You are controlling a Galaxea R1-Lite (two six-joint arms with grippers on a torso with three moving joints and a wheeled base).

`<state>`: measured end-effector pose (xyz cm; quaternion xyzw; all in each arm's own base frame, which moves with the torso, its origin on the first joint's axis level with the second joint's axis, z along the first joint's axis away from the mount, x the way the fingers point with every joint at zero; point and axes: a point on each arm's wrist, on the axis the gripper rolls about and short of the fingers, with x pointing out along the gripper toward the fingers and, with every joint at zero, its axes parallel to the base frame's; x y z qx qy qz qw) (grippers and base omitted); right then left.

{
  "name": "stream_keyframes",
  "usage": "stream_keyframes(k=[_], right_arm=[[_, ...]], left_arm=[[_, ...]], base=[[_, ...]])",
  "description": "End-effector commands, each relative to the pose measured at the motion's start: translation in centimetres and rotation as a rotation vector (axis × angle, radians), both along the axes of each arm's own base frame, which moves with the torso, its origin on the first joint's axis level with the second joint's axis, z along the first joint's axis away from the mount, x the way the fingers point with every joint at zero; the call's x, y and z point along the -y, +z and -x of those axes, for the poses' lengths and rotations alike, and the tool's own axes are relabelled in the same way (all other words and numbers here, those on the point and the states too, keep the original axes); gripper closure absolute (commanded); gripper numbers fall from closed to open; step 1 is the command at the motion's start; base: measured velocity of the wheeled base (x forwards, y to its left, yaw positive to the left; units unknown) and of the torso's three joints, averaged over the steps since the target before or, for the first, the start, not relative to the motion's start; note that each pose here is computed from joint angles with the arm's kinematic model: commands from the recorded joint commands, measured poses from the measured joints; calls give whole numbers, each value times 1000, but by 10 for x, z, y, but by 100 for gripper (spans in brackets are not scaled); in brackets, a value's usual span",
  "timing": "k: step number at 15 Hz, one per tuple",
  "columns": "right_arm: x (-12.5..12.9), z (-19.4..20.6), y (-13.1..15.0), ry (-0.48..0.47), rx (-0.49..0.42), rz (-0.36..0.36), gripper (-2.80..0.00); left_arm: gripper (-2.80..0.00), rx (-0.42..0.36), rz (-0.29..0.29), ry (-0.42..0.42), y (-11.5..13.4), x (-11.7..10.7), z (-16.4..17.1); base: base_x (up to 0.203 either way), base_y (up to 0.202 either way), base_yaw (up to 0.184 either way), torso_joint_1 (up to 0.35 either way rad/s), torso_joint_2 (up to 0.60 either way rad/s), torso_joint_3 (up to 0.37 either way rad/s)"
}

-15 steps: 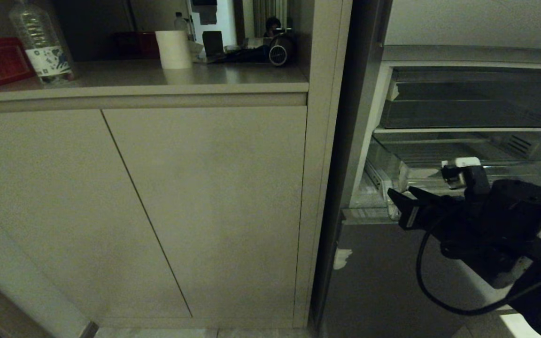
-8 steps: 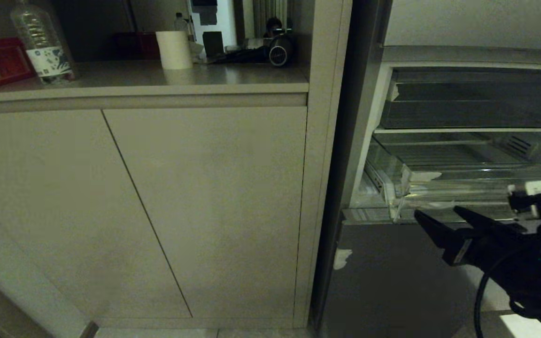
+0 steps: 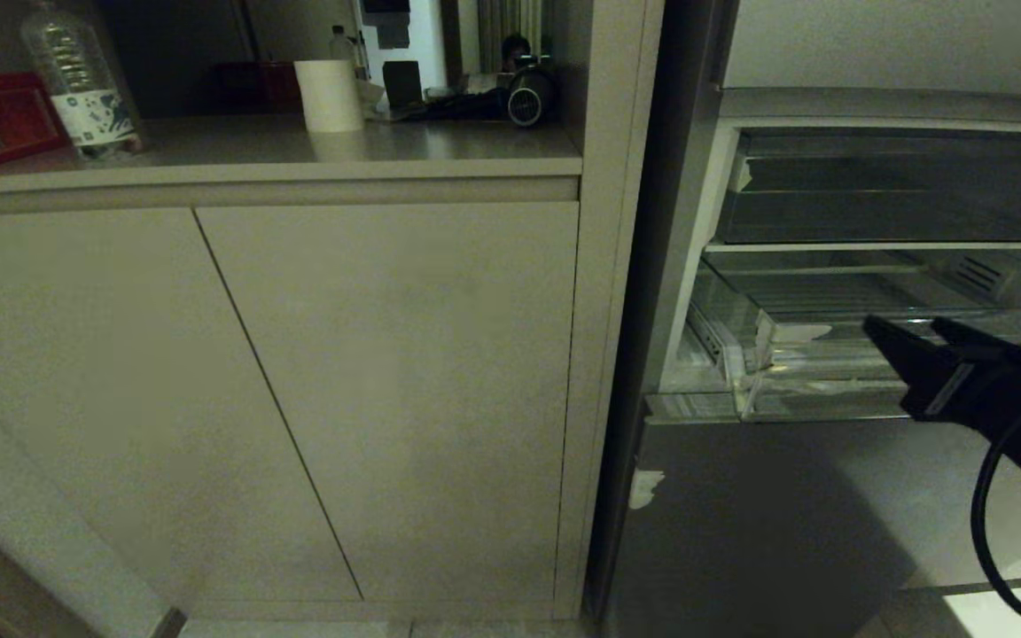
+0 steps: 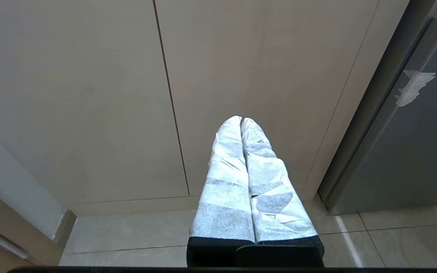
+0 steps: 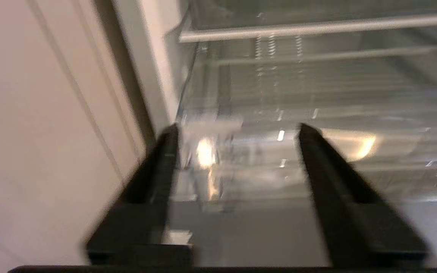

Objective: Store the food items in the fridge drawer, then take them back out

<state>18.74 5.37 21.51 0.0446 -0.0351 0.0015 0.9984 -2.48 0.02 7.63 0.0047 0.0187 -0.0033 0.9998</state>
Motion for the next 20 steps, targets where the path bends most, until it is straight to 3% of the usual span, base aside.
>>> stream_keyframes(k=[1, 5, 9, 13, 20], right_arm=[[4, -15, 20, -42, -64, 17, 0], [11, -52, 23, -109, -236, 38, 0], [14, -95, 17, -145, -307, 39, 0], [16, -133, 16, -130, -315, 24, 0], [30, -153, 26, -164, -459, -1, 0]], left_arm=[[0, -1, 0, 0, 0, 0, 0], [0, -1, 0, 0, 0, 0, 0], [0, -1, 0, 0, 0, 0, 0], [0, -1, 0, 0, 0, 0, 0], [0, -1, 0, 0, 0, 0, 0]], base=[[0, 0, 0, 0, 0, 0], [0, 0, 0, 0, 0, 0], [0, 0, 0, 0, 0, 0], [0, 0, 0, 0, 0, 0], [0, 0, 0, 0, 0, 0]])
